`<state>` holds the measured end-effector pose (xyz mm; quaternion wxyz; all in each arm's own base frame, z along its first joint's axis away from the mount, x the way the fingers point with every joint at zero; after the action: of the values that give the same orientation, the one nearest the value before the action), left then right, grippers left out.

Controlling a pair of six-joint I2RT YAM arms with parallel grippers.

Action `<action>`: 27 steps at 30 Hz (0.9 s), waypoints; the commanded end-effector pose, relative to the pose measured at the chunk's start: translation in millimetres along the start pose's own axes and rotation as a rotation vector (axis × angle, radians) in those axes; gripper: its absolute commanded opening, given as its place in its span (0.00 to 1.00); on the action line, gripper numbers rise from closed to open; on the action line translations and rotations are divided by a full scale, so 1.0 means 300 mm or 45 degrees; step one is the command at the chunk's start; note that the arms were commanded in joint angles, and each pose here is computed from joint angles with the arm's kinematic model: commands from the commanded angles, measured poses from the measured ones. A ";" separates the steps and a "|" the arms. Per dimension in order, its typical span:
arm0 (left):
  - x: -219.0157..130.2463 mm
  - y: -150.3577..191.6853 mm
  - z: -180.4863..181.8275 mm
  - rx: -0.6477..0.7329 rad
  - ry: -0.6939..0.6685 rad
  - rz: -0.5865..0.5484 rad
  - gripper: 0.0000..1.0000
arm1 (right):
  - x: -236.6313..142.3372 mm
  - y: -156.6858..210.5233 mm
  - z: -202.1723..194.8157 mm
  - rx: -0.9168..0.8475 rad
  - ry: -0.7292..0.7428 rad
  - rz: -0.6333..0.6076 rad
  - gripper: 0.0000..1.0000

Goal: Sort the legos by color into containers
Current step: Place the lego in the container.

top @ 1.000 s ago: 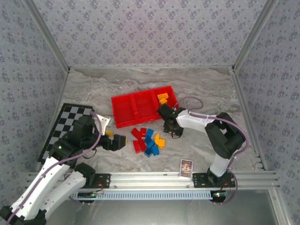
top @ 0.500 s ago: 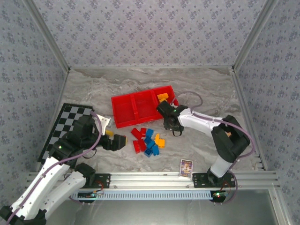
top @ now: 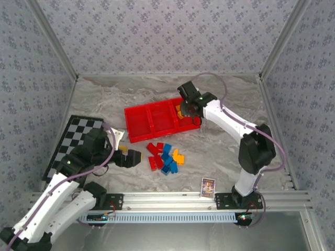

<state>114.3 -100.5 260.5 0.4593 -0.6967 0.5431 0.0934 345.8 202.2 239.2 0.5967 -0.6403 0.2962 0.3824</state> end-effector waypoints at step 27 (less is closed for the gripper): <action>0.028 -0.005 -0.002 0.011 0.019 0.059 1.00 | -0.061 0.074 0.021 -0.010 -0.062 0.071 0.73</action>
<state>120.6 -104.6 253.6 0.4555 -0.6879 0.5531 0.1155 338.1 206.5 228.0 0.5756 -0.6313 0.3009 0.4238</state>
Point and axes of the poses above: each hand's point on the last joint's axis, 136 mm out from that joint toward the fingers, its own x axis out along the fingers, its own z axis along the line the jaws close on, y = z × x, the point moved 10 cm from there along -x, back along the fingers, and after that the axes turned 7 degrees about -x, right-handed, at the moved point
